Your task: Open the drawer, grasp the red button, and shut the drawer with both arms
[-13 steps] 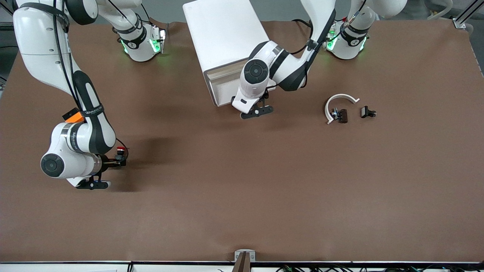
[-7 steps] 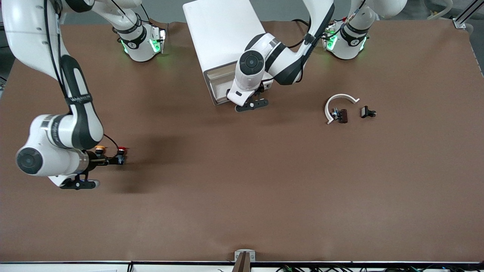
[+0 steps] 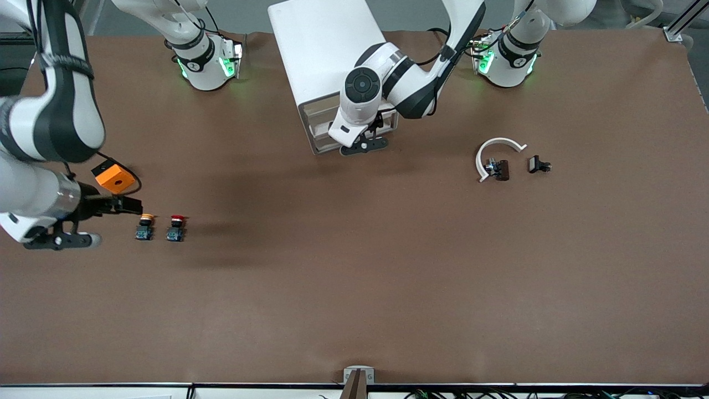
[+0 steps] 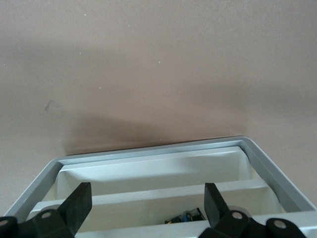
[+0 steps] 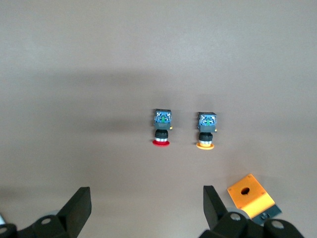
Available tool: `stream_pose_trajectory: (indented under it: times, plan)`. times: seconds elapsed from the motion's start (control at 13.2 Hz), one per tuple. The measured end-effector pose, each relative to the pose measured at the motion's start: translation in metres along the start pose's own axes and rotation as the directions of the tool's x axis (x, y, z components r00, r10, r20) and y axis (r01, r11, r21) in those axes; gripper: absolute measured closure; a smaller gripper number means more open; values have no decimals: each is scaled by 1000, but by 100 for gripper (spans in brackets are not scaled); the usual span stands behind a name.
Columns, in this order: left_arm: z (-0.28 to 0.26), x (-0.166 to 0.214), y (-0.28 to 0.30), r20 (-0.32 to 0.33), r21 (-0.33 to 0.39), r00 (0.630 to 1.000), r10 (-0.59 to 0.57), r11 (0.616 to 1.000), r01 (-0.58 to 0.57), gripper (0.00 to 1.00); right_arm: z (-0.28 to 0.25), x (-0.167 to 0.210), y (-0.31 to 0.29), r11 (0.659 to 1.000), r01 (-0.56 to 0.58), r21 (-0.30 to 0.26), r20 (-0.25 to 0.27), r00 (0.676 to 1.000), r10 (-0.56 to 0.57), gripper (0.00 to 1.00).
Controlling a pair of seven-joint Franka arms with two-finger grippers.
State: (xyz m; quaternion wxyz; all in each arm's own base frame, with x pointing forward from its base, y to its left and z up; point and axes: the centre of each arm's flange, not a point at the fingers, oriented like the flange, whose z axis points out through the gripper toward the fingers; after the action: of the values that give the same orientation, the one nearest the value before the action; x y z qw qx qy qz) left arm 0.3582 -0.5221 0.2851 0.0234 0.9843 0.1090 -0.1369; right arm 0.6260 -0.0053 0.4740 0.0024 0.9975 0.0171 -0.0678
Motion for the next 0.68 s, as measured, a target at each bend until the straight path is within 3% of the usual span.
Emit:
stream_pose_trajectory:
  times: [0.15, 0.68]
  plan:
    - [1, -4, 2, 3, 0, 1000, -8, 1000, 8, 0, -37, -20, -5, 1000, 8, 0, -27, 1000, -8, 0]
    - [6, -13, 4, 86, -37, 994, -74, 996, 77, 0, -104, -48, 1, 1000, -1, -7, -24, 1000, 1, 0]
